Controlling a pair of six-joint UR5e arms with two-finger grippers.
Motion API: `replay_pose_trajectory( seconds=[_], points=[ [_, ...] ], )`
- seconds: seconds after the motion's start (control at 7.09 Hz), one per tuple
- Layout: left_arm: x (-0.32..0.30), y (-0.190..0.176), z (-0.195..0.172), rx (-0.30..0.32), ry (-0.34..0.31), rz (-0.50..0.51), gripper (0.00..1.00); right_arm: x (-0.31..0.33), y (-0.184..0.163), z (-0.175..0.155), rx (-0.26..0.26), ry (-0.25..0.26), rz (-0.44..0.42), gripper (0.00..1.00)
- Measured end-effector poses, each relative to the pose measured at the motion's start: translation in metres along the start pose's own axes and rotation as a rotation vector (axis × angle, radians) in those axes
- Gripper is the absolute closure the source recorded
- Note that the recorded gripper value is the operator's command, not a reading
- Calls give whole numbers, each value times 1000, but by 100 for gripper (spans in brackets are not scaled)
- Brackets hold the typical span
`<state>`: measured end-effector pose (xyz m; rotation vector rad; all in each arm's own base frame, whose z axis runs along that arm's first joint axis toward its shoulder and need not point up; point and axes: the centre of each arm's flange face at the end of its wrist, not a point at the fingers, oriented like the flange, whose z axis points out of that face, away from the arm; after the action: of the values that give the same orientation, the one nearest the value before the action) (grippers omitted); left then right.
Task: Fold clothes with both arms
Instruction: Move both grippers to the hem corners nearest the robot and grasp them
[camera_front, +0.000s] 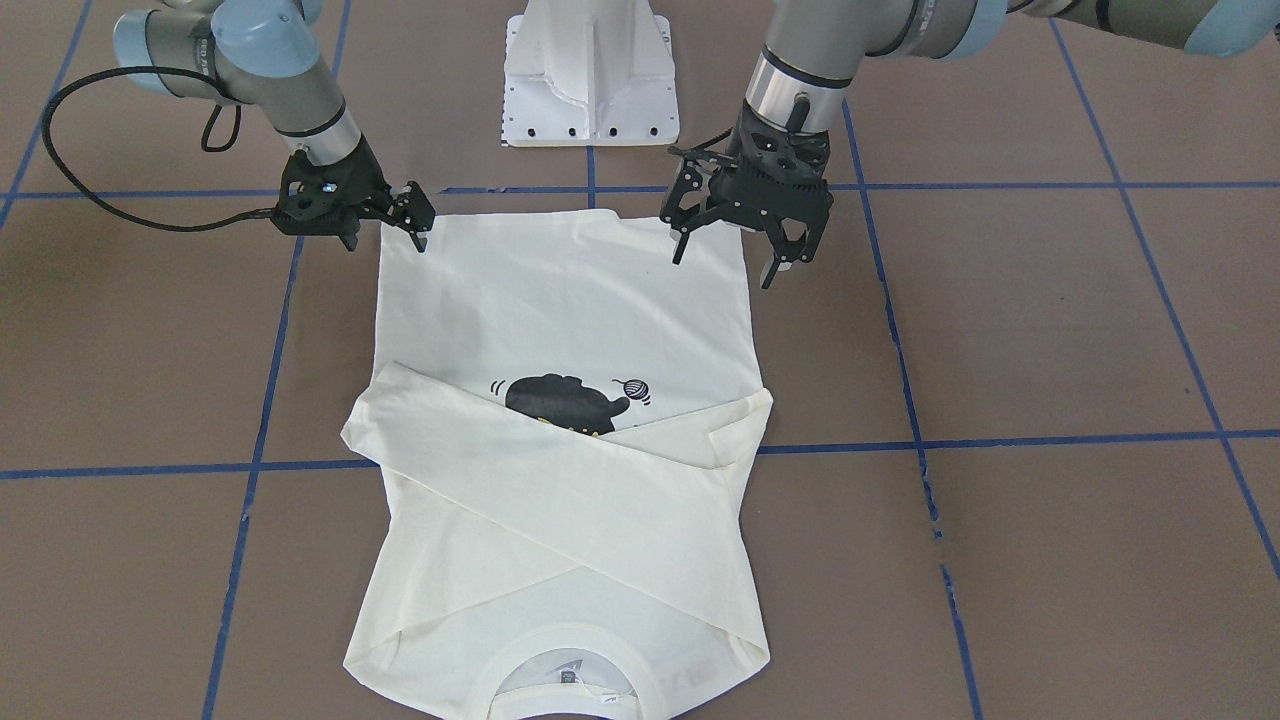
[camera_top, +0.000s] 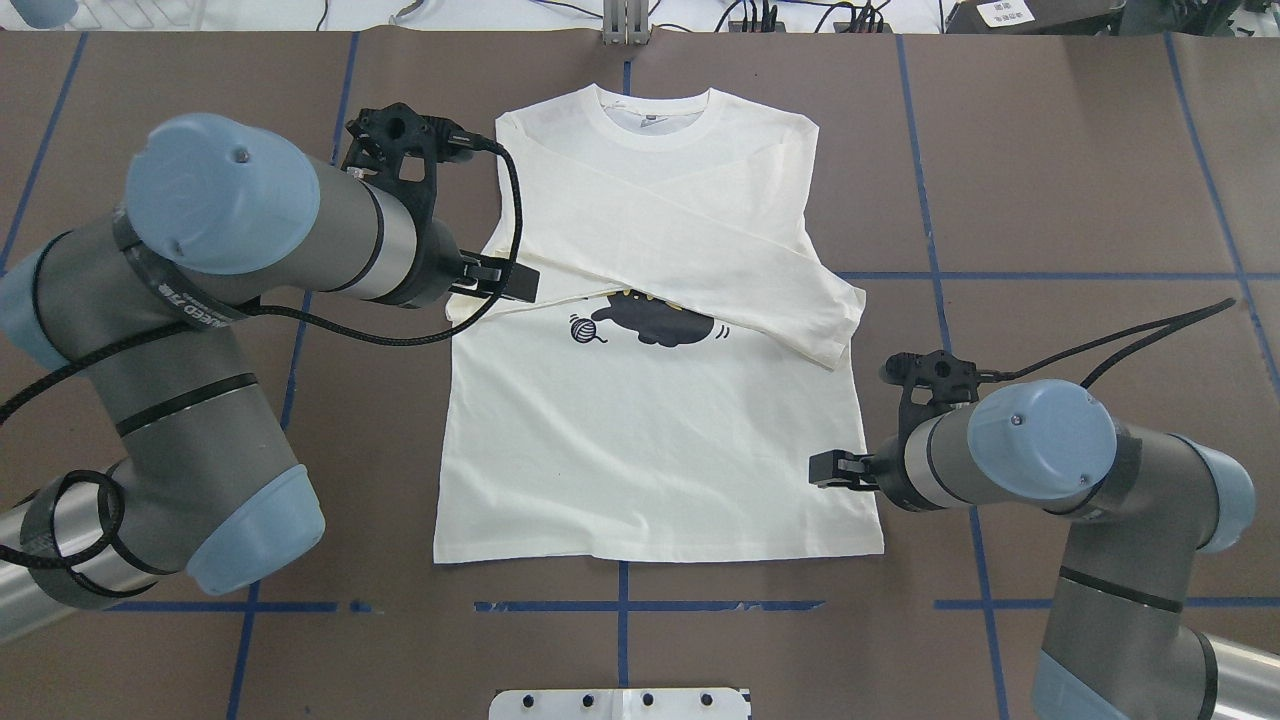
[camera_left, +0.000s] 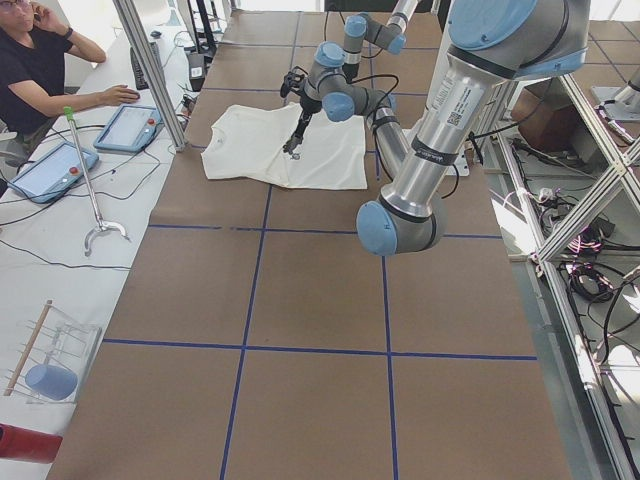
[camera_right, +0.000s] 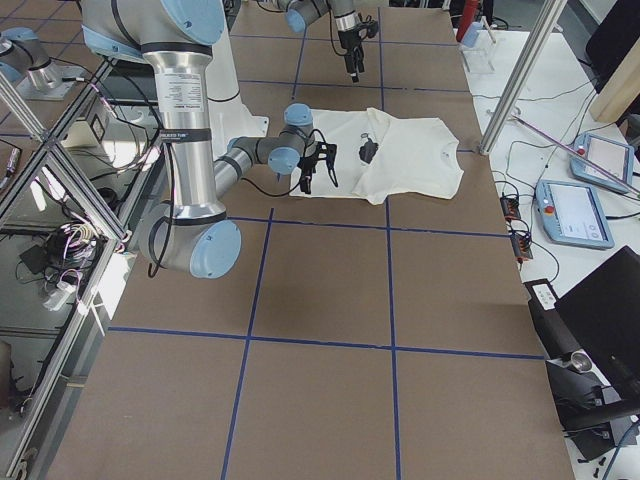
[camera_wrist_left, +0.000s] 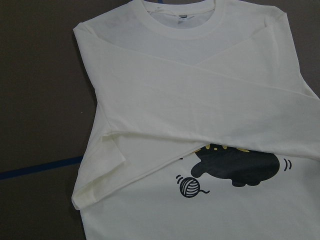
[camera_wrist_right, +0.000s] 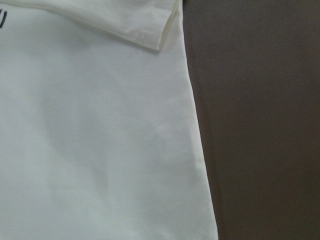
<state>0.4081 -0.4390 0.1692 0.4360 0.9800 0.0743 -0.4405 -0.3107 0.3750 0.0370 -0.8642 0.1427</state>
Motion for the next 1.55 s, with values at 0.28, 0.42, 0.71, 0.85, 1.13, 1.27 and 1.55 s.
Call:
replay_pose_trajectory(
  seconds=[0.28,0.42,0.71,0.85,1.13,1.27,1.55],
  points=[
    [0,0,-2,1,3,0,0,6,11,11,-25,21,-4,2],
    [0,0,-2,1,4,-1,0,12,14,16,-40,34,-3,12],
    [0,0,-2,1,5,-2,0,17,19,19,-63,42,-4,35],
    [0,0,-3,2,6,-2,0,16,22,20,-73,40,-7,51],
    [0,0,-2,2,5,-2,0,13,25,20,-84,33,-12,100],
    [-1,0,-2,2,4,-2,0,11,25,19,-86,29,-15,100],
    [-1,0,0,1,1,-2,0,9,25,18,-85,23,-18,100]
  ],
)
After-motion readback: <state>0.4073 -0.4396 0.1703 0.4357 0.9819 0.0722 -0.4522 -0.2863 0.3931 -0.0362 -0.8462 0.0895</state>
